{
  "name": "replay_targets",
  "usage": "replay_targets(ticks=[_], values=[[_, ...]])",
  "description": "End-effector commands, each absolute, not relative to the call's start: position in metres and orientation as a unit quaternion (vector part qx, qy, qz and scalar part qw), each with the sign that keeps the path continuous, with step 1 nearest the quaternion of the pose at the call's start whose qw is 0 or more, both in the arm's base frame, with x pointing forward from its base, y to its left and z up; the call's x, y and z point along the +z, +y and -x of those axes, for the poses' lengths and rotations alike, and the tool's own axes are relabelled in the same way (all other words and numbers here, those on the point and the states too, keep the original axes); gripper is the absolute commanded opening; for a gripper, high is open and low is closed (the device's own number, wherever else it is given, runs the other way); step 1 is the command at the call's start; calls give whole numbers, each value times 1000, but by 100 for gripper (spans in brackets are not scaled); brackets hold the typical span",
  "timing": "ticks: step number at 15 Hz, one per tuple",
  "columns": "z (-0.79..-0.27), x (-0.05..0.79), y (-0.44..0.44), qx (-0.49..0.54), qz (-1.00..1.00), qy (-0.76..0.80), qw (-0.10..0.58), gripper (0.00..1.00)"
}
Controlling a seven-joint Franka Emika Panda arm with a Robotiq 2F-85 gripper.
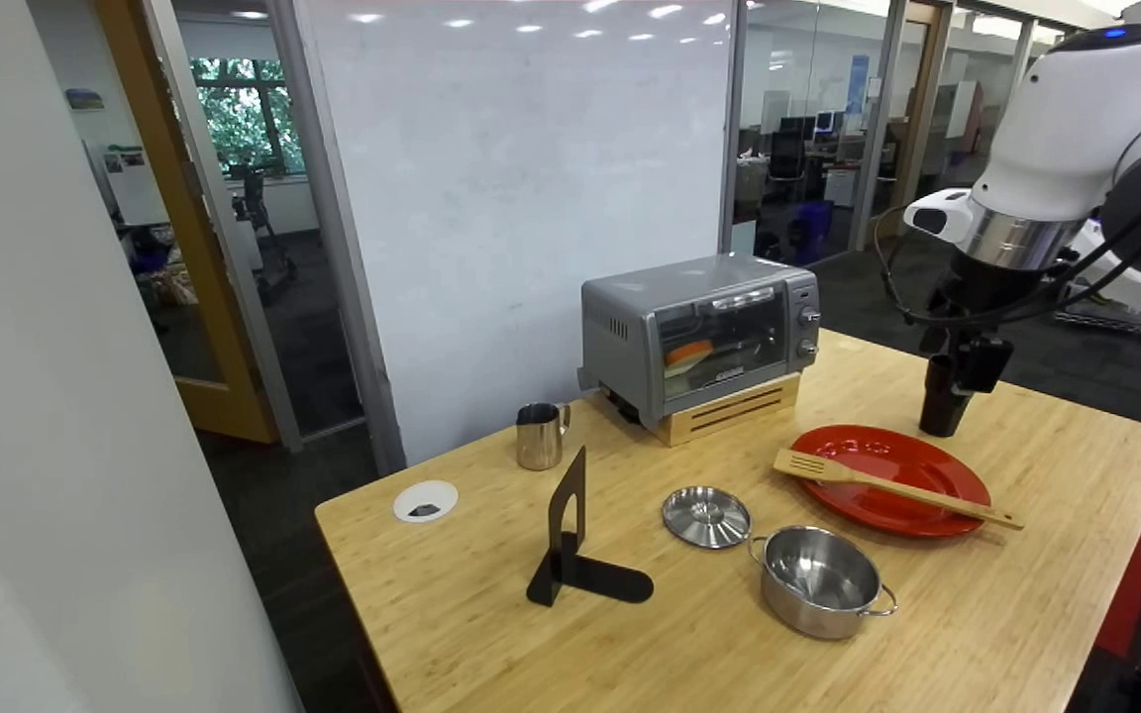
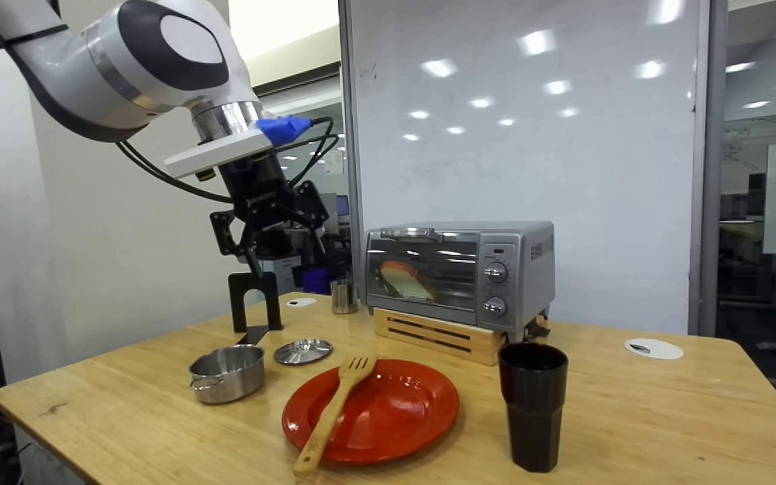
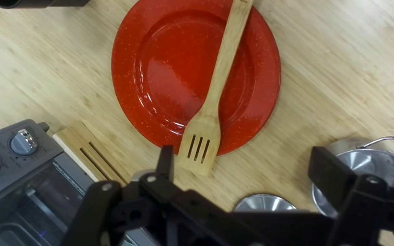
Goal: Remove the silver lid from the silver pot
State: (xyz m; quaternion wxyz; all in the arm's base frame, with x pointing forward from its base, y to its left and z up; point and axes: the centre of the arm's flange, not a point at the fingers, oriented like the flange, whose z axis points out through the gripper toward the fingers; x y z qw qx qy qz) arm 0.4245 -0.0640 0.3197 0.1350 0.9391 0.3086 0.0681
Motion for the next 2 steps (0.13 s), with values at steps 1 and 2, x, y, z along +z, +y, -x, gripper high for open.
replay_targets(ticks=[1,2], values=[[-425,320,-64,68,-939,309,135,100],[-425,320,-64,68,-939,309,135,100]])
